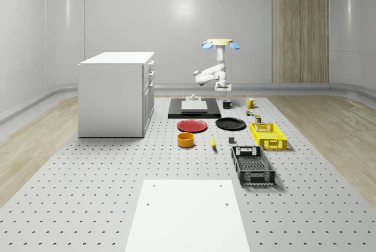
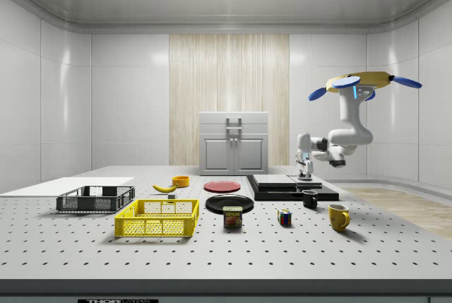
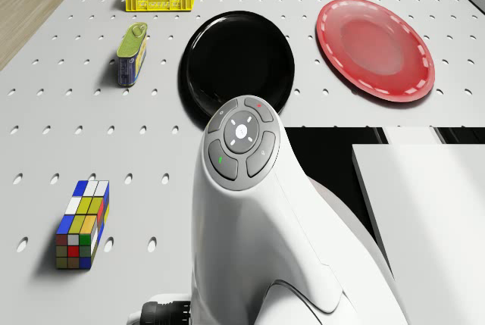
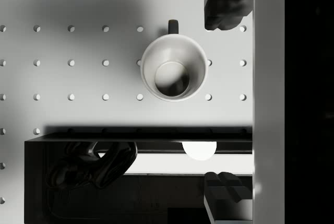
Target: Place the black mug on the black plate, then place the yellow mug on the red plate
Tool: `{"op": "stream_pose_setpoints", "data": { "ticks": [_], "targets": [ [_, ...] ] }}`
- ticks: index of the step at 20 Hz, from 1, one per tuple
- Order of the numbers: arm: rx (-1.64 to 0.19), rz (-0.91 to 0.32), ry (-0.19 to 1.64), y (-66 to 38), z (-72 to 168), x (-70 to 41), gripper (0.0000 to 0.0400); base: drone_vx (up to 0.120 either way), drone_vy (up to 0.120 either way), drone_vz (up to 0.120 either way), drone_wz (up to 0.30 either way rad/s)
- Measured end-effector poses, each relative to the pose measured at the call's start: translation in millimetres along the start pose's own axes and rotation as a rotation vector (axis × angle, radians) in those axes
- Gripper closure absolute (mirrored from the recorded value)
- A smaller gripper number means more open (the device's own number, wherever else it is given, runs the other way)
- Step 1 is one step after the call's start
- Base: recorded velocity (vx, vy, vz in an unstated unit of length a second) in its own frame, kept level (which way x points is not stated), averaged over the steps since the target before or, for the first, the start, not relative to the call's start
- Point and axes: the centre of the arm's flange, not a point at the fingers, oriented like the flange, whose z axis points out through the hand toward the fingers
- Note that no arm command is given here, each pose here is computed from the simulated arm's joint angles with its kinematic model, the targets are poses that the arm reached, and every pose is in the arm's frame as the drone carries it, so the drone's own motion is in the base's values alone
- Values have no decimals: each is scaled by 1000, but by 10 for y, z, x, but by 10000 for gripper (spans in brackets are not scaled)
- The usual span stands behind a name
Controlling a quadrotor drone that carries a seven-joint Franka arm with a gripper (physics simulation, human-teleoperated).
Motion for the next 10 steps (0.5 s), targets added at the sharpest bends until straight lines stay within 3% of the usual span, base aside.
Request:
{"op": "stream_pose_setpoints", "data": {
  "ticks": [4, 8, 10],
  "targets": [
    [0, 0, 0, 0, 0, 0, 0, -10, 0, 0, 0],
    [0, 0, 1, 0, 0, 0, 0, -110, 0, 0, 0],
    [-1, 0, 1, 0, 1, 0, 0, 0, 0, 0, 0]
  ]
}}
